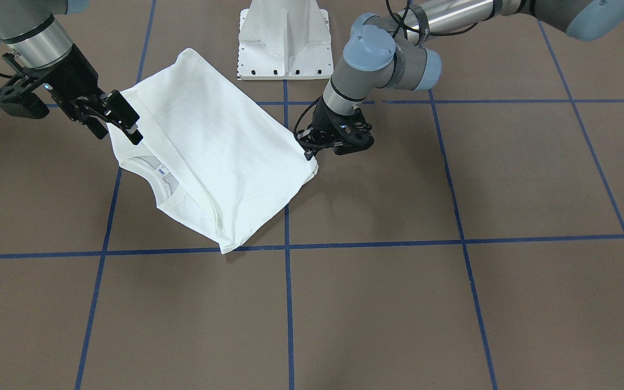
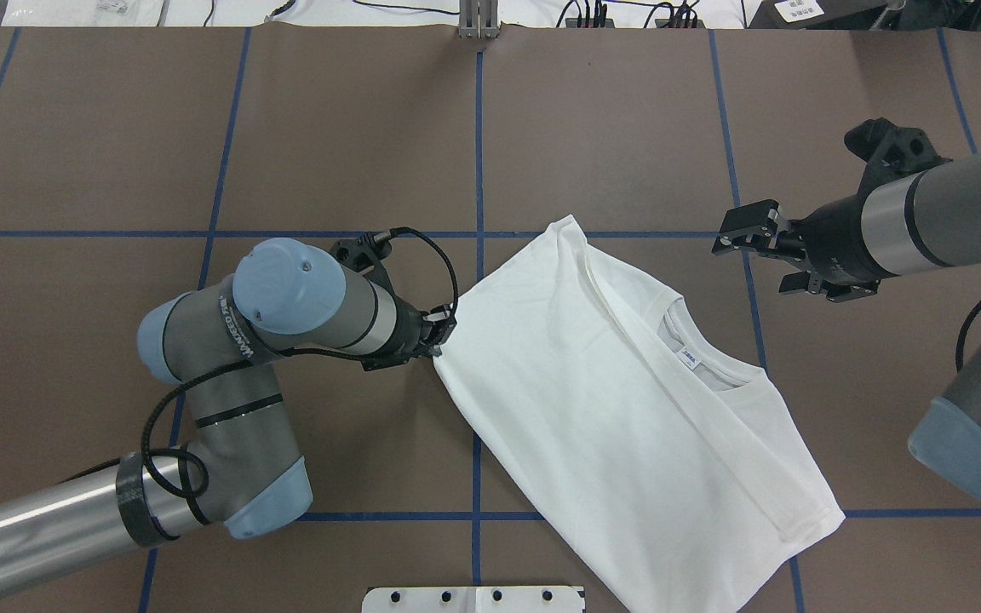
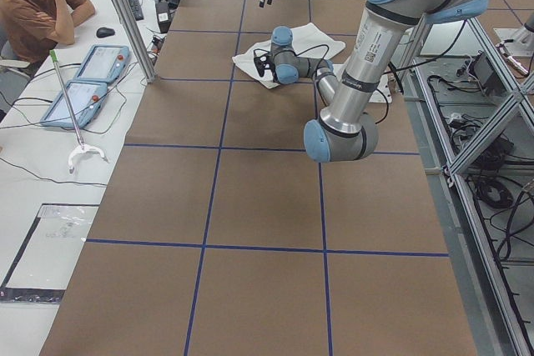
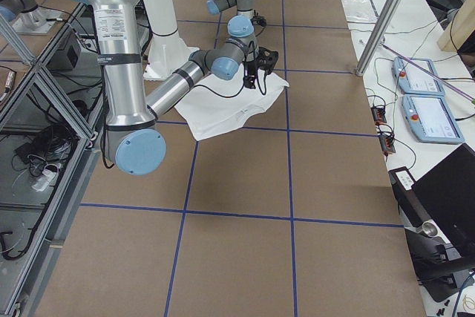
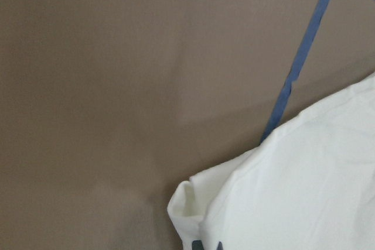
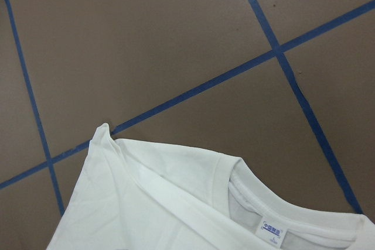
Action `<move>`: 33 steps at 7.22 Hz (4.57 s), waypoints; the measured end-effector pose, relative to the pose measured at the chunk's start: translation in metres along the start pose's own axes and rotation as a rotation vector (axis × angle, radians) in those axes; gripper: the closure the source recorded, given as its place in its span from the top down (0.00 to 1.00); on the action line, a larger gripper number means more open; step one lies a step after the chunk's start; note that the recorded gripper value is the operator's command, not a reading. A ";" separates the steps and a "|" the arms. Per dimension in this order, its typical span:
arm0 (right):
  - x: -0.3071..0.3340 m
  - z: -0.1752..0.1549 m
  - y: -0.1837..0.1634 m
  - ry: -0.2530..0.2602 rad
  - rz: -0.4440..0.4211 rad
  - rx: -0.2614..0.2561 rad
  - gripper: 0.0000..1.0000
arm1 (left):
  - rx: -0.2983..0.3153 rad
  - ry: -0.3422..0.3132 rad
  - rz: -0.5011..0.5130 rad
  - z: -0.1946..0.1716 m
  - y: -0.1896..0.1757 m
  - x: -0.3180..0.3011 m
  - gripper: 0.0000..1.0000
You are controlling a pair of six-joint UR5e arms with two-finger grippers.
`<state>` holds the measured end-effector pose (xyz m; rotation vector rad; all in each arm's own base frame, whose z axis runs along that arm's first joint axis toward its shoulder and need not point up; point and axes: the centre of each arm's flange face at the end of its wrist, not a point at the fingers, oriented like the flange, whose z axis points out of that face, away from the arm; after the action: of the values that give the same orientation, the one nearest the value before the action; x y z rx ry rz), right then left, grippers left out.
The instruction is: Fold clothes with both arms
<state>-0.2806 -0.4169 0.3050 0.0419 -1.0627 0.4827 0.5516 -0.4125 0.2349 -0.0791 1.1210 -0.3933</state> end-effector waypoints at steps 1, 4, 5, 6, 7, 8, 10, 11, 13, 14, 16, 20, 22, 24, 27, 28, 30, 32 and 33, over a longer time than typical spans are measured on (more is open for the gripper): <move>-0.009 0.004 -0.003 -0.008 -0.003 0.006 1.00 | 0.036 -0.009 0.031 -0.006 -0.028 -0.003 0.00; -0.025 0.009 -0.005 -0.022 -0.005 0.008 1.00 | 0.145 -0.070 0.093 -0.011 -0.122 -0.025 0.00; -0.026 0.010 -0.005 -0.023 -0.004 0.006 1.00 | 0.172 -0.088 0.101 -0.013 -0.147 -0.031 0.00; -0.027 0.012 -0.004 -0.022 -0.004 0.005 1.00 | 0.192 -0.103 0.105 -0.013 -0.167 -0.032 0.00; -0.027 0.013 -0.004 -0.020 -0.005 0.004 1.00 | 0.213 -0.104 0.107 -0.011 -0.188 -0.029 0.00; -0.027 0.014 -0.003 -0.019 -0.005 0.002 1.00 | 0.234 -0.088 0.109 -0.005 -0.209 -0.020 0.00; -0.027 0.015 -0.002 -0.018 -0.006 -0.001 1.00 | 0.304 -0.067 0.131 0.011 -0.246 0.012 0.00; -0.027 0.015 -0.002 -0.019 -0.006 -0.001 1.00 | 0.340 -0.054 0.158 0.016 -0.256 0.028 0.00; -0.027 0.017 -0.001 -0.017 -0.008 -0.002 1.00 | 0.395 -0.044 0.201 0.025 -0.270 0.050 0.82; -0.027 0.018 -0.002 -0.014 -0.009 -0.002 1.00 | 0.414 -0.041 0.218 0.027 -0.273 0.052 1.00; -0.028 0.025 -0.003 -0.007 -0.016 -0.005 1.00 | 0.447 -0.033 0.244 0.025 -0.278 0.053 1.00; -0.055 0.051 -0.004 0.025 -0.096 -0.026 1.00 | 0.466 -0.047 0.341 -0.024 -0.324 0.019 1.00; -0.096 0.065 0.004 0.131 -0.137 -0.021 1.00 | 0.371 0.013 0.376 -0.052 -0.303 -0.018 1.00; -0.134 0.100 0.004 0.221 -0.177 0.015 1.00 | 0.289 0.067 0.400 -0.081 -0.272 -0.056 1.00; -0.165 0.156 -0.015 0.317 -0.249 0.038 1.00 | 0.239 0.090 0.412 -0.109 -0.243 -0.080 1.00; -0.186 0.175 -0.022 0.344 -0.257 0.043 1.00 | 0.233 0.091 0.413 -0.111 -0.240 -0.081 1.00; -0.215 0.198 -0.022 0.376 -0.269 0.037 1.00 | 0.223 0.088 0.411 -0.110 -0.238 -0.086 1.00; -0.218 0.215 -0.009 0.399 -0.300 0.013 1.00 | 0.212 0.088 0.411 -0.109 -0.237 -0.087 1.00; -0.223 0.224 -0.008 0.415 -0.309 0.013 1.00 | 0.210 0.088 0.410 -0.109 -0.237 -0.088 1.00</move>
<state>-0.5502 -0.5632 0.2290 0.1107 -0.6302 0.2045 0.3587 -0.5876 0.3235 0.3516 1.1432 -0.1455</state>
